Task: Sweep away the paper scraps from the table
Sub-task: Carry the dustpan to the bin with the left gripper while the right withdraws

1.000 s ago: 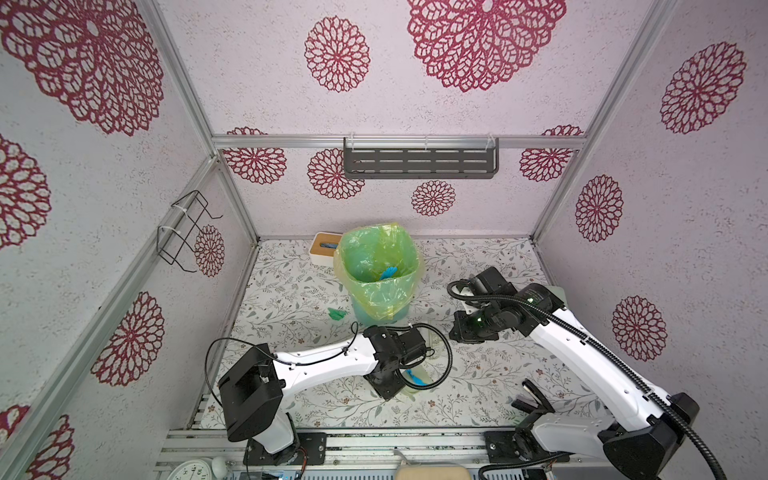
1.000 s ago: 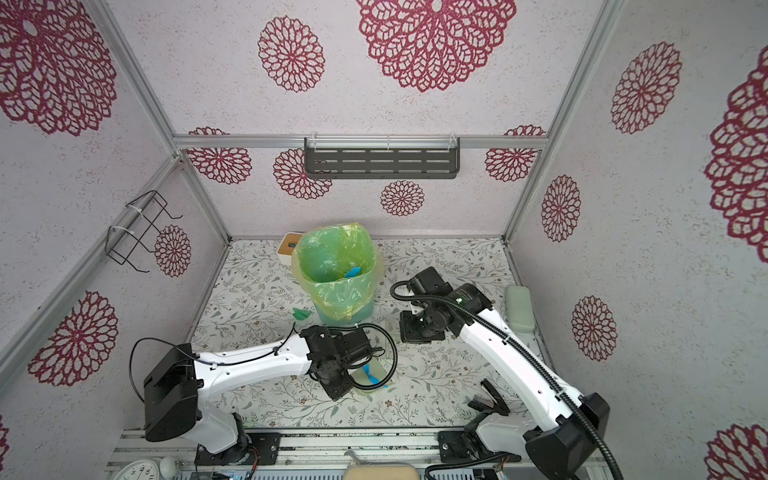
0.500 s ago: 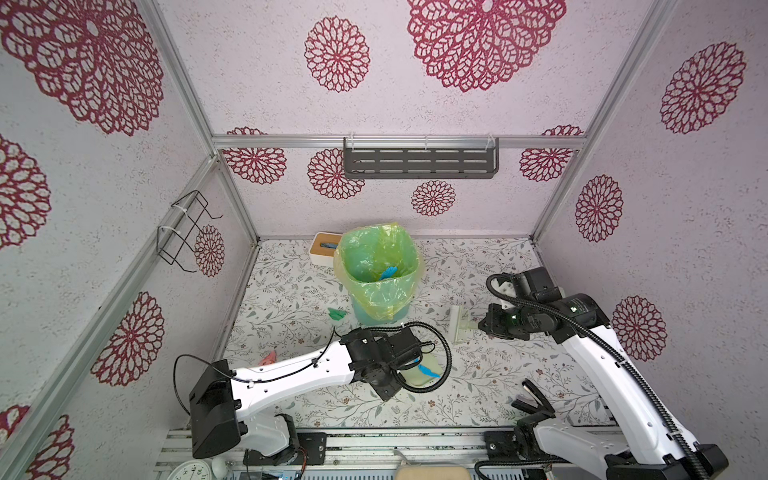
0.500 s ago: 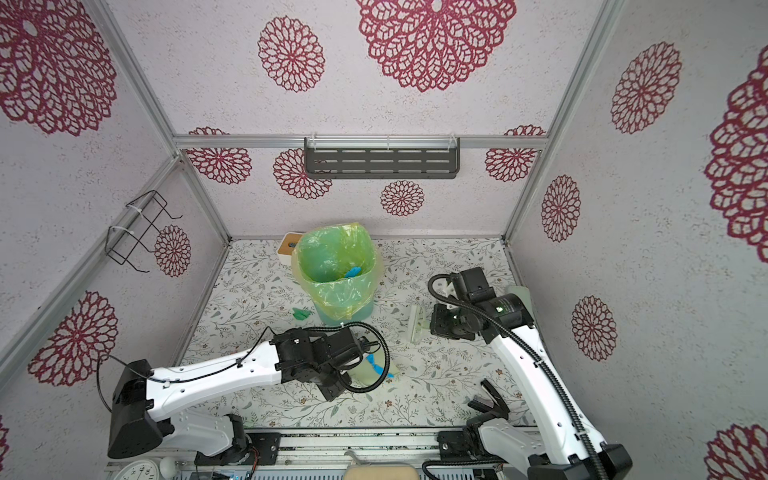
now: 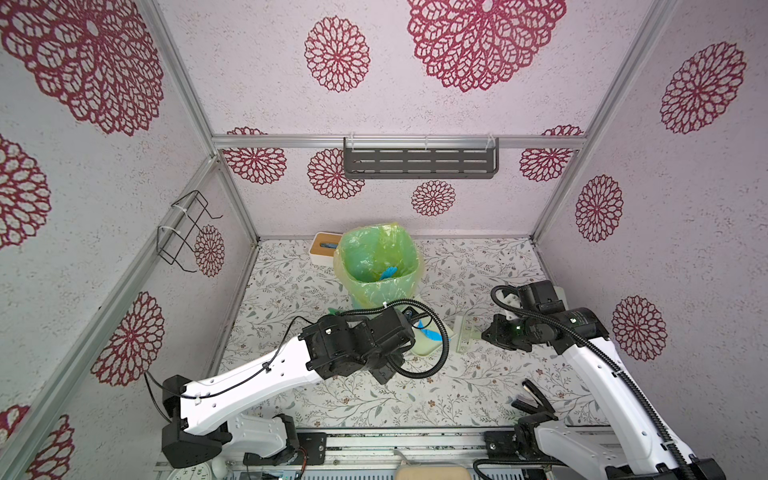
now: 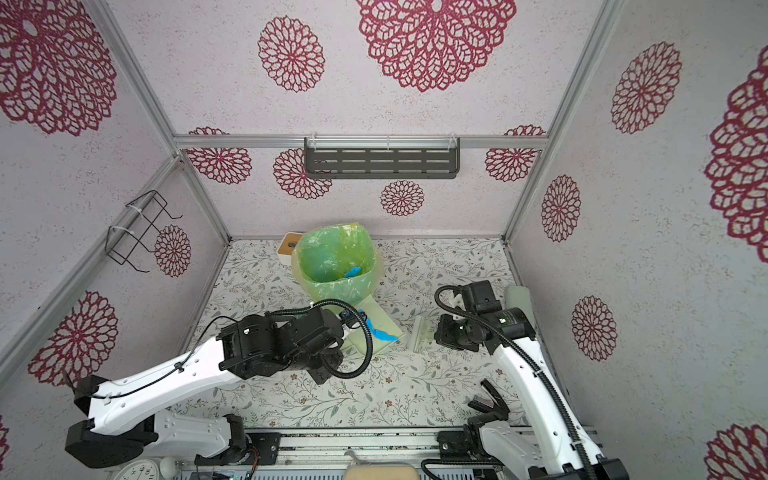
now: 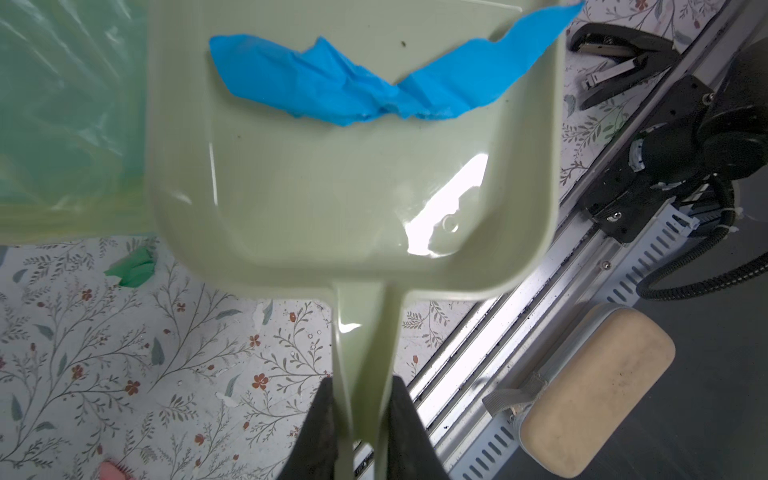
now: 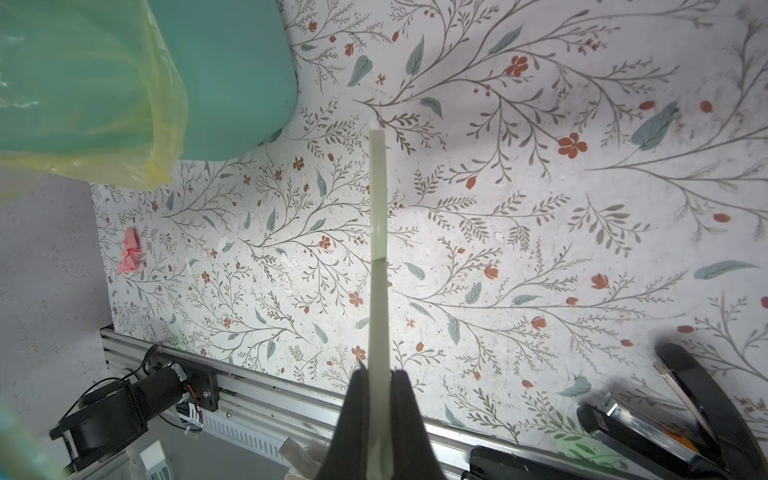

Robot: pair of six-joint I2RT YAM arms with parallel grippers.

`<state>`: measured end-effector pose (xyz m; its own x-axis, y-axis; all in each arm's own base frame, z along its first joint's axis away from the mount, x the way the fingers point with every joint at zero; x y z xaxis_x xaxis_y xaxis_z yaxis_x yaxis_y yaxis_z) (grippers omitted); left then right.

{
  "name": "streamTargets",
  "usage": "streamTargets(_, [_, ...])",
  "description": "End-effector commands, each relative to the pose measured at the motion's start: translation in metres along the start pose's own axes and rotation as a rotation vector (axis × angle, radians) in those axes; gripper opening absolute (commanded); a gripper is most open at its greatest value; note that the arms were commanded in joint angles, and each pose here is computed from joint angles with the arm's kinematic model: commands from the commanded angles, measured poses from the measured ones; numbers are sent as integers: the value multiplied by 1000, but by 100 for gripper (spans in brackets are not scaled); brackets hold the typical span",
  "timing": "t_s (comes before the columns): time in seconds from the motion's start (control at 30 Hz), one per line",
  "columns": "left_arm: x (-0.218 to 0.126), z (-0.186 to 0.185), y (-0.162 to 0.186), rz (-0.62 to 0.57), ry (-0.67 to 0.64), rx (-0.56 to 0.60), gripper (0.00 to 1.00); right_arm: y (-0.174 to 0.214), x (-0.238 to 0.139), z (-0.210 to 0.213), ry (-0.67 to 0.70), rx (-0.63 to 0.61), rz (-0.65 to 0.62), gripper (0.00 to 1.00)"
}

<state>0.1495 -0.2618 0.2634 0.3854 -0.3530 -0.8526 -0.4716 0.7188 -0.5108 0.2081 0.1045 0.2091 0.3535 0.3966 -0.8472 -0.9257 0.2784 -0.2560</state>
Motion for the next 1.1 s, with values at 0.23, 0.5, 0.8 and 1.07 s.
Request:
streamTargets(0.23, [-58, 61, -15, -71, -114, -116, 9, -8, -14, 17, -94, -38, -68, 0])
streamTargets(0.5, [-90, 117, -20, -72, -240, -168, 10, -2, -6, 15, -119, -33, -48, 0])
streamTargets(0.8, [-83, 177, -21, -17, -338, -233, 11, -2, -5, 17, -131, -37, -45, 0])
streamTargets(1.07, [-46, 220, -33, 154, -474, -124, 11, 1, -3, 15, -131, -35, -33, 0])
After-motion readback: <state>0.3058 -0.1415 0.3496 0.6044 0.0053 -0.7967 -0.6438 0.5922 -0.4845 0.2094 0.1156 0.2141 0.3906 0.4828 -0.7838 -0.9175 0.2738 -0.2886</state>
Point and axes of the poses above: each gripper's point midway between its finger pads, its own x axis out along the fingers, its own z axis along the line the jaws close on, y = z × x, the point moved 1 cm from there along -x, back along the fingers, and after that the axes turned 7 degrees about x, right-handed, at the moved point
